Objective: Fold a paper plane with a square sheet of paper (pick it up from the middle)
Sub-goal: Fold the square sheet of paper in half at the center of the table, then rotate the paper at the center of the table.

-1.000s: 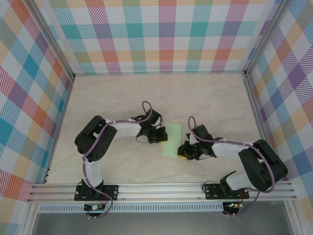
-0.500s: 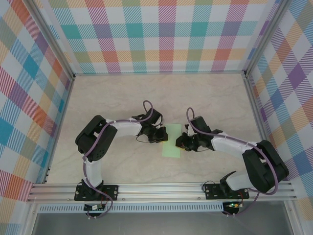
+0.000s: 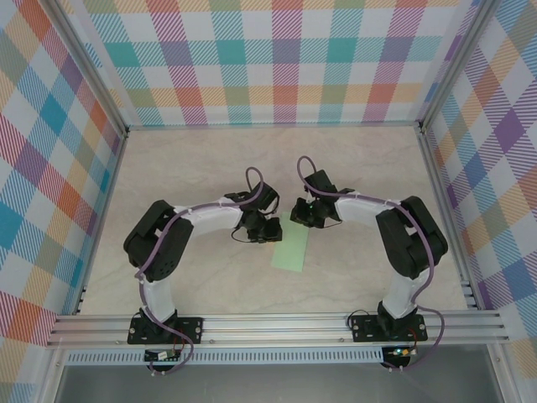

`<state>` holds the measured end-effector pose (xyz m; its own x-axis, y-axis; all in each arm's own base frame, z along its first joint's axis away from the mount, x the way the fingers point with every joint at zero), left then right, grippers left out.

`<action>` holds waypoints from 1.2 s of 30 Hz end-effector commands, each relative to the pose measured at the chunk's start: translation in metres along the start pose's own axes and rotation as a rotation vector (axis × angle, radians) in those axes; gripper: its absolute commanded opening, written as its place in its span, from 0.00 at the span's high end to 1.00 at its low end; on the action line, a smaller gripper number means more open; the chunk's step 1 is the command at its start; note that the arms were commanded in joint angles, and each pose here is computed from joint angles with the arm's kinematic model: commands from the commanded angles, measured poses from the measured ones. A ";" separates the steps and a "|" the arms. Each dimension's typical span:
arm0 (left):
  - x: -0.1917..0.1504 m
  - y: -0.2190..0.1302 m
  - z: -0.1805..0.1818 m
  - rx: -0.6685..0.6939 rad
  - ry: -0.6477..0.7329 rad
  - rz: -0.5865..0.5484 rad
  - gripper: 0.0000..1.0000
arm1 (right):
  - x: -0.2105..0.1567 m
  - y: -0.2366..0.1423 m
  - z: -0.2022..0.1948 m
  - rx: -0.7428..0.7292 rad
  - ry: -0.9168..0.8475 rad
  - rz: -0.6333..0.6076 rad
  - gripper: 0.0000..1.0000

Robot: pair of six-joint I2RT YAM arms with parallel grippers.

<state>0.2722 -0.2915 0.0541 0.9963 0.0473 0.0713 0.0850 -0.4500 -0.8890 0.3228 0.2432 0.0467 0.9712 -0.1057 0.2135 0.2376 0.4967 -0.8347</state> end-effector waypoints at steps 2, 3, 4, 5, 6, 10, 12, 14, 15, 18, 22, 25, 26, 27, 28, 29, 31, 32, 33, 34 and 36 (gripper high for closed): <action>0.003 -0.040 0.022 0.076 -0.083 -0.118 0.81 | -0.001 0.011 0.004 0.027 0.025 0.032 0.86; 0.003 -0.045 0.026 0.080 -0.099 -0.135 0.80 | -0.001 0.015 0.006 0.032 0.033 0.033 0.86; 0.003 -0.049 0.027 0.075 -0.111 -0.149 0.79 | -0.001 0.017 0.008 0.038 0.036 0.035 0.86; 0.003 -0.053 0.028 0.069 -0.124 -0.161 0.78 | -0.002 0.021 0.010 0.034 0.040 0.038 0.86; 0.003 -0.057 0.028 0.057 -0.133 -0.174 0.78 | -0.002 0.025 0.012 0.024 0.050 0.041 0.86; -0.001 -0.062 0.021 -0.011 -0.155 -0.179 0.75 | 0.000 0.041 0.014 -0.008 0.106 0.039 0.86; -0.003 -0.061 0.015 -0.063 -0.168 -0.172 0.74 | 0.003 0.048 0.010 -0.055 0.165 0.029 0.86; -0.005 -0.058 0.007 -0.125 -0.180 -0.159 0.74 | 0.008 0.050 0.003 -0.112 0.228 0.005 0.86; -0.005 -0.056 0.002 -0.161 -0.181 -0.159 0.74 | 0.010 0.050 -0.002 -0.143 0.260 -0.010 0.86; -0.007 -0.050 -0.010 -0.208 -0.172 -0.142 0.74 | 0.016 0.039 -0.014 -0.246 0.318 -0.065 0.86; -0.011 -0.041 -0.018 -0.229 -0.163 -0.122 0.74 | 0.017 0.016 -0.032 -0.352 0.381 -0.127 0.85; -0.014 -0.033 -0.025 -0.255 -0.159 -0.098 0.74 | 0.009 0.006 -0.046 -0.390 0.439 -0.129 0.84; -0.016 -0.030 -0.027 -0.263 -0.162 -0.092 0.74 | 0.008 0.004 -0.046 -0.376 0.442 -0.127 0.84; -0.018 -0.027 -0.029 -0.268 -0.160 -0.086 0.75 | 0.008 0.003 -0.044 -0.351 0.437 -0.121 0.84; -0.020 -0.023 -0.030 -0.270 -0.161 -0.078 0.76 | 0.008 0.002 -0.041 -0.329 0.435 -0.115 0.84; -0.022 -0.020 -0.032 -0.274 -0.160 -0.068 0.77 | 0.009 0.000 -0.036 -0.301 0.423 -0.112 0.84; -0.026 -0.014 -0.037 -0.283 -0.157 -0.052 0.79 | 0.014 -0.004 -0.023 -0.219 0.372 -0.111 0.85; -0.027 -0.011 -0.039 -0.289 -0.157 -0.044 0.81 | 0.017 -0.007 -0.015 -0.167 0.345 -0.111 0.85; -0.029 -0.007 -0.041 -0.293 -0.154 -0.035 0.82 | 0.021 -0.010 -0.007 -0.103 0.306 -0.114 0.85; -0.031 -0.005 -0.043 -0.295 -0.152 -0.030 0.83 | 0.022 -0.013 -0.001 -0.056 0.280 -0.115 0.85; -0.033 0.002 -0.042 -0.284 -0.153 -0.025 0.86 | 0.021 -0.022 0.010 0.057 0.210 -0.111 0.86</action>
<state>0.2447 -0.3217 0.0730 0.9798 0.1988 0.0198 0.1480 -0.6555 -0.7405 0.3373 0.2226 0.0455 0.8860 -0.4406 0.1447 0.3203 0.3556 -0.8781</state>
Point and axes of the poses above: each hand's point on the last joint's axis, 136 mm out from that joint toward the fingers, its own y axis out along the fingers, its own z axis along the line the jaws close on, x = y × z, the point moved 2 cm from there along -y, back along the fingers, and after that the axes turned 6 degrees about -y, right-handed, at the moved point
